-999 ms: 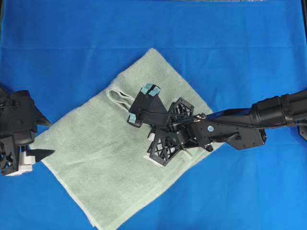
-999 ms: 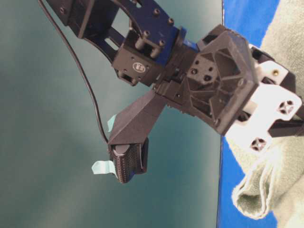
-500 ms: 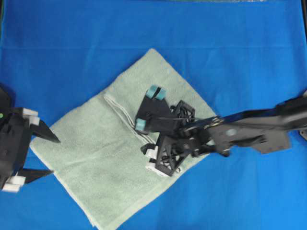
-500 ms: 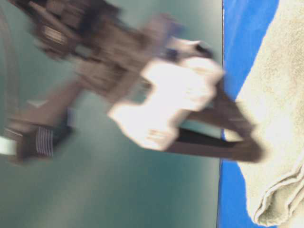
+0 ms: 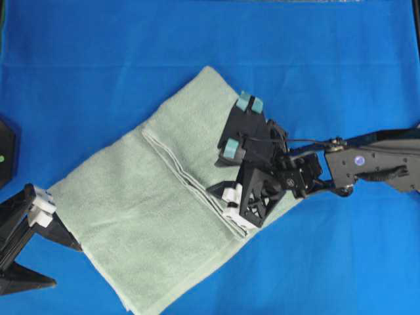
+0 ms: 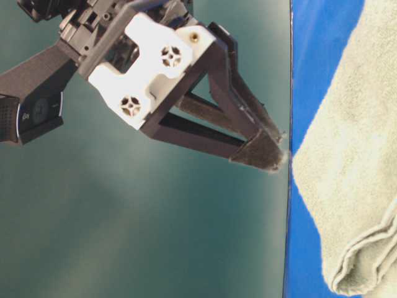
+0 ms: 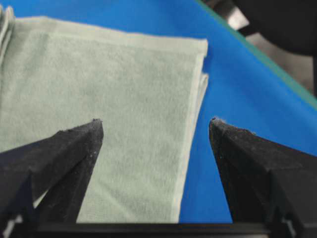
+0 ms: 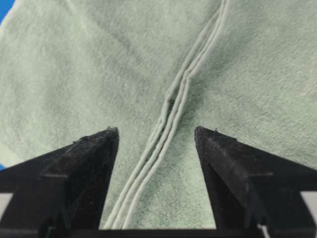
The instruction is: Fold a bath towel.
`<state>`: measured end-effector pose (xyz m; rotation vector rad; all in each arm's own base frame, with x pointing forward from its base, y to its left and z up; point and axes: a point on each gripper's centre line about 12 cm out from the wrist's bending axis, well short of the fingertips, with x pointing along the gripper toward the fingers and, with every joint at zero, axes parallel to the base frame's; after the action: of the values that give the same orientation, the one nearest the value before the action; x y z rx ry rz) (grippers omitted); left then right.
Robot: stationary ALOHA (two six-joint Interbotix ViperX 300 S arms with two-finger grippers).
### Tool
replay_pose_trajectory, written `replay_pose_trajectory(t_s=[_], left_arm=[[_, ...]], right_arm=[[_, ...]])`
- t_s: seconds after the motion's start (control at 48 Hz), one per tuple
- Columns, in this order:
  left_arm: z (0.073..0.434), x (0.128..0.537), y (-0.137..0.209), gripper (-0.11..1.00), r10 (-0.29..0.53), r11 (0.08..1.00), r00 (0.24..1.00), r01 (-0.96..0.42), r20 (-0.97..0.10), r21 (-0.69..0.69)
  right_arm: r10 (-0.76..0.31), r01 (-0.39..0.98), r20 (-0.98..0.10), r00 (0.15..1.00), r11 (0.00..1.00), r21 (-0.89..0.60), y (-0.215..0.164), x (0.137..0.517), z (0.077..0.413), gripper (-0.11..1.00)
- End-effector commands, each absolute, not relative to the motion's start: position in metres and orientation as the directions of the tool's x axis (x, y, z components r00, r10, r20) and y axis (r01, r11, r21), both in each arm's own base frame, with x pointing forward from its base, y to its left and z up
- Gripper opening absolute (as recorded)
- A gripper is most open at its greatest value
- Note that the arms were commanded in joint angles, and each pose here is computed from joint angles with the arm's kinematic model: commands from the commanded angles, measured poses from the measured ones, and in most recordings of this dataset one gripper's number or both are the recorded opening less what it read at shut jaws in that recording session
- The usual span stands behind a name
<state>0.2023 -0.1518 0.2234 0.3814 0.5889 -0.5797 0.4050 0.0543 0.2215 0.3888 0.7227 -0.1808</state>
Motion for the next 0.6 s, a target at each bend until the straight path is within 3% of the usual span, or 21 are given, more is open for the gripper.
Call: replay_pose_trajectory(t_s=[0.0,0.312,0.458,0.583], left_arm=[[0.219,0.214,-0.159,0.81,-0.369,0.777,0.664,0.604,-0.65,0.176],[0.134,0.261,-0.187,0.81,-0.158,0.762,0.479,0.616,-0.864,0.202],[0.104,0.261,-0.186,0.81,-0.105,0.755,0.414,0.625,-0.904,0.198],[0.099,0.26,-0.184,0.81,-0.083,0.756,0.398,0.622,-0.914,0.203]], right_arm=[[-0.029,0.286,-0.646,0.763,0.912,0.296,0.052,0.405,0.236,0.64],[-0.057,0.317,-0.678,0.733,0.91,0.266,0.048,0.4,0.23,0.64],[-0.056,0.317,-0.682,0.73,0.911,0.264,0.048,0.399,0.228,0.64],[-0.056,0.317,-0.683,0.728,0.911,0.263,0.048,0.399,0.228,0.64]])
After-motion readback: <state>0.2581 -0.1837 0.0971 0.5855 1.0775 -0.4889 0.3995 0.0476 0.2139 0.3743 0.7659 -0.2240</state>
